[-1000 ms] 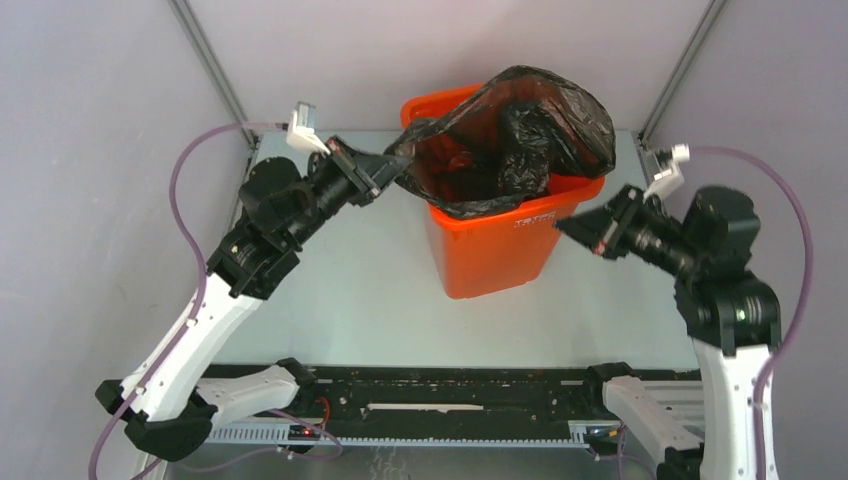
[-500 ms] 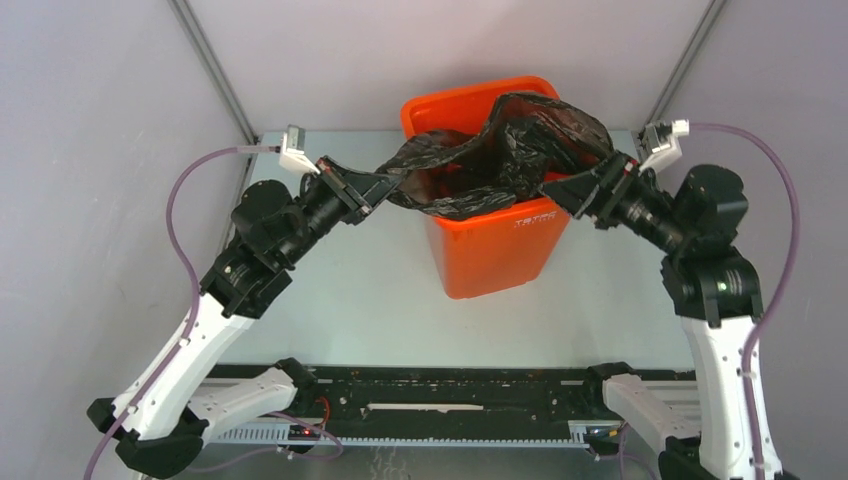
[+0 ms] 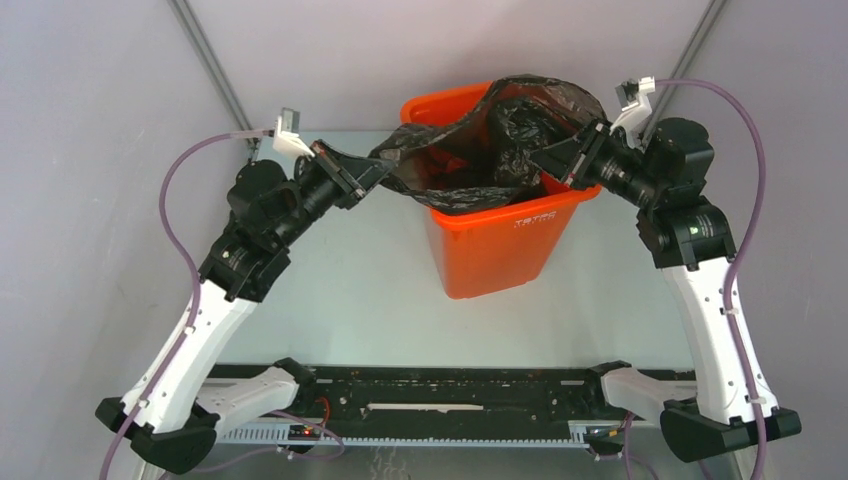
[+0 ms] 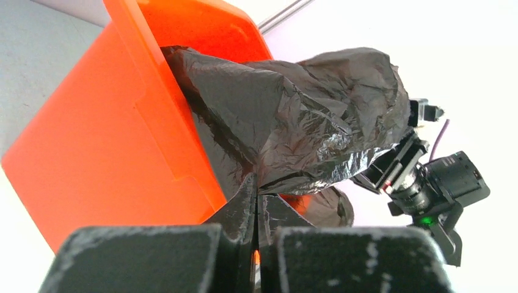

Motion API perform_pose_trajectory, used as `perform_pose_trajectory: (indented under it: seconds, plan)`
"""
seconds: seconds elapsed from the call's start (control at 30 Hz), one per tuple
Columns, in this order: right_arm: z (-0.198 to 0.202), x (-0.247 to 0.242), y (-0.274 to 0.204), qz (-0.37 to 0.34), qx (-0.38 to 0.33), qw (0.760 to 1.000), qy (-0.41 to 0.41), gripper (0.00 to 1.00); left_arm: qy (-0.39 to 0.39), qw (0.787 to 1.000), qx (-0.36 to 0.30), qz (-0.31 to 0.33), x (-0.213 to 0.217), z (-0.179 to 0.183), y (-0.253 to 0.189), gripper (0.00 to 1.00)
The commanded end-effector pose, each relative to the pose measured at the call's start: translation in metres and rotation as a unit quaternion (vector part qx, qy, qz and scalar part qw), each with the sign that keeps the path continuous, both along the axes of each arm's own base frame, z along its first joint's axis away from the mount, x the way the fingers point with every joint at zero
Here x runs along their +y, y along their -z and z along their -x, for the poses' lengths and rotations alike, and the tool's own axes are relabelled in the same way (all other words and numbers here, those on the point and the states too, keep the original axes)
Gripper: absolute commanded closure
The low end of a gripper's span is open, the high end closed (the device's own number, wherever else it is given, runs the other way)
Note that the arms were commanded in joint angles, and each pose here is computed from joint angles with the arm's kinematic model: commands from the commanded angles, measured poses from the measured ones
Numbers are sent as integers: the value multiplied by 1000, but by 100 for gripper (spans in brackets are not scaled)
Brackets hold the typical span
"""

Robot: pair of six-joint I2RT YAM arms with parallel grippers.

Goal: Put the trash bags into the trash bin

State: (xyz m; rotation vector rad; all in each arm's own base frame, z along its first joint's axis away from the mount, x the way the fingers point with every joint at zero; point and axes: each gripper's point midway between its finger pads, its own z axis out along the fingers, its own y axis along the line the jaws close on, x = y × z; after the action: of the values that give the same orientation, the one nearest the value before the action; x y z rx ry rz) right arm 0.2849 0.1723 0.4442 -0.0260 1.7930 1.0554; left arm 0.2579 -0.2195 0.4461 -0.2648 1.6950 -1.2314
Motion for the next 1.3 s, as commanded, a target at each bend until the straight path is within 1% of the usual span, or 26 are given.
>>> perform_pose_trajectory:
  seconds: [0.0, 0.03, 0.17, 0.27, 0.3, 0.33, 0.37, 0.43, 0.47, 0.6, 0.67, 0.7, 0.77, 0.8, 0.83, 0.93, 1.07, 1.1, 1.2, 1.27]
  plan:
    - [28, -3, -12, -13, 11, 1000, -16, 95, -1, 999, -34, 0, 14, 2, -23, 100]
    - [36, -6, -12, -21, 26, 999, -15, 100, -6, 999, -32, -2, 17, -1, -22, 100]
    - [79, -9, -5, -53, 85, 994, -39, 100, -28, 999, -16, -19, 29, -18, -9, 100]
    - [106, -5, 20, -73, 133, 987, -56, 100, -17, 999, 9, -28, 26, -29, 8, 100]
    - [115, -5, 26, -84, 136, 986, -56, 100, -13, 999, 18, -27, 25, -32, 13, 100]
    - [119, -3, 30, -102, 141, 983, -60, 100, -10, 999, 24, -24, 24, -33, 15, 98]
    - [119, 1, 40, -125, 153, 978, -66, 100, -9, 999, 26, -20, 23, -33, 14, 92]
    - [124, 5, 35, -162, 143, 974, -72, 100, -3, 1000, 19, -7, 22, -29, 6, 83]
    - [127, 5, 33, -167, 135, 974, -68, 100, -3, 1000, 11, -2, 23, -27, 1, 77]
    - [135, -2, 38, -164, 131, 977, -31, 100, -12, 999, 9, 37, 31, -8, -6, 50]
    - [138, -3, 41, -159, 130, 978, -24, 100, -7, 998, 19, 60, 30, 2, -4, 30]
    - [138, -4, 41, -157, 126, 979, -21, 100, 1, 998, 23, 64, 25, 11, -1, 22]
    - [139, -4, 40, -156, 119, 980, -20, 100, 2, 997, 34, 68, 20, 26, 5, 10]
    - [140, -4, 38, -157, 116, 980, -23, 100, -5, 997, 39, 73, 19, 31, 8, 8]
    - [140, -3, 38, -158, 117, 980, -26, 100, -6, 995, 43, 85, 18, 40, 7, 8]
    - [143, -1, 40, -155, 124, 979, -33, 100, -15, 991, 70, 115, 9, 51, 13, 7]
    - [146, 0, 41, -155, 128, 979, -36, 100, -6, 989, 83, 119, -11, 59, 12, 4]
    - [146, 0, 41, -156, 129, 979, -36, 100, -4, 988, 93, 122, -18, 59, 14, 6]
    - [147, 2, 41, -157, 129, 978, -39, 100, 4, 984, 129, 122, -41, 54, 27, 15]
    - [148, 1, 41, -155, 128, 979, -36, 100, 4, 985, 134, 110, -51, 49, 31, 20]
